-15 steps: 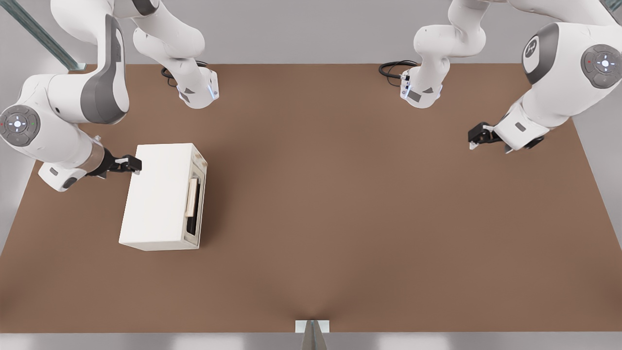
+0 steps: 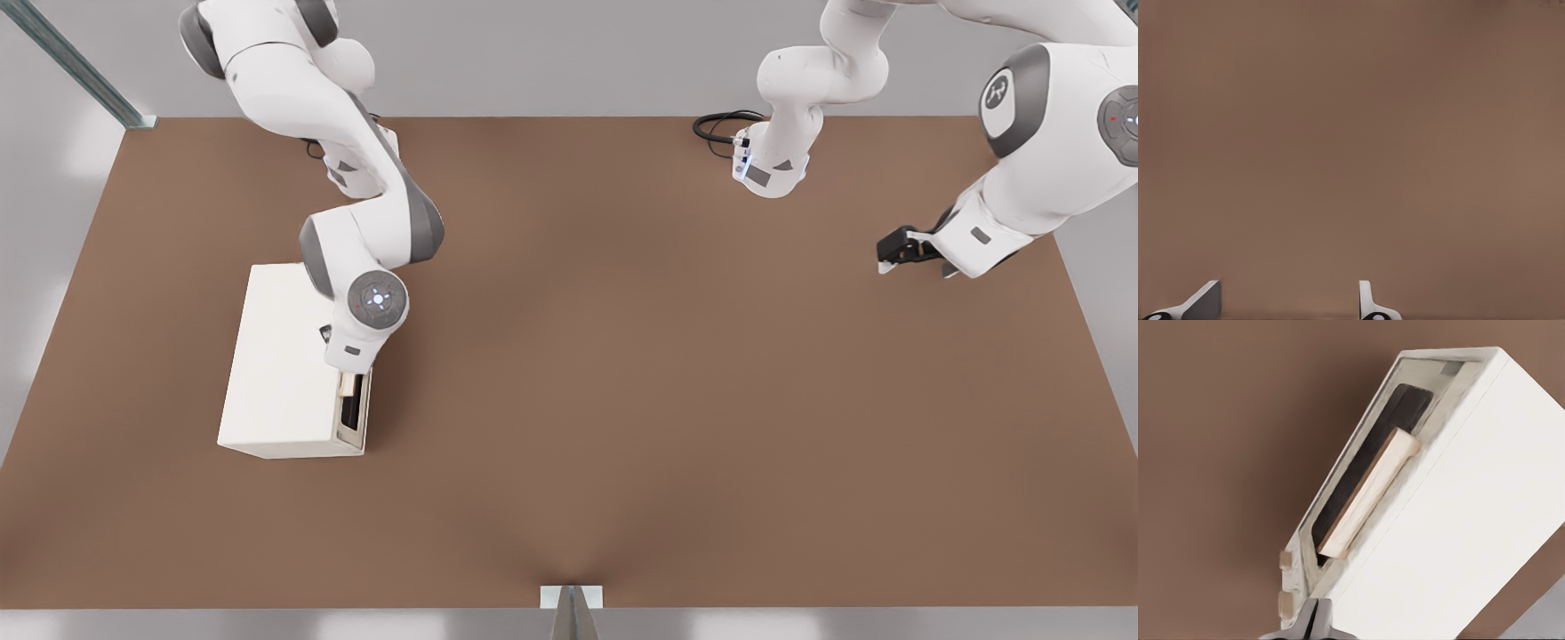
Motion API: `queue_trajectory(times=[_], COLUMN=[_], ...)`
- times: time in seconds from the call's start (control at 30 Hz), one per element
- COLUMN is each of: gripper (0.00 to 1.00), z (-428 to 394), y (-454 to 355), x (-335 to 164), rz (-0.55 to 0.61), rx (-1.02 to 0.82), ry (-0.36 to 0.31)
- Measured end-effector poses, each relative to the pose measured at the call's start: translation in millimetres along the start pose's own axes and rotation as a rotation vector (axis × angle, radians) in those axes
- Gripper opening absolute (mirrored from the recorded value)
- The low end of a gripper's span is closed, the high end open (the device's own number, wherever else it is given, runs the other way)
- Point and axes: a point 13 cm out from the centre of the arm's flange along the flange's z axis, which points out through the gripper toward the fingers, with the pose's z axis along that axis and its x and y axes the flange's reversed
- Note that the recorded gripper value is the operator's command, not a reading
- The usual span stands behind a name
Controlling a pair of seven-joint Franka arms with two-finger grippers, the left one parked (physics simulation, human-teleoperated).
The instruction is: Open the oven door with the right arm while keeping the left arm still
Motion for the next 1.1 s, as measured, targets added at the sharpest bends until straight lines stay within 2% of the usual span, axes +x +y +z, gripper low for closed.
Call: queue_trajectory(times=[0.1,0.3,1.1], gripper=[0.21,0.21,0.21], z=[23,42,78], y=[-11,-31,-32], x=[-23,-45,-58], rz=[0.028,0.11,0.282], rx=[0.116,0.215,0.243], ry=[0.036,0.042,0.065])
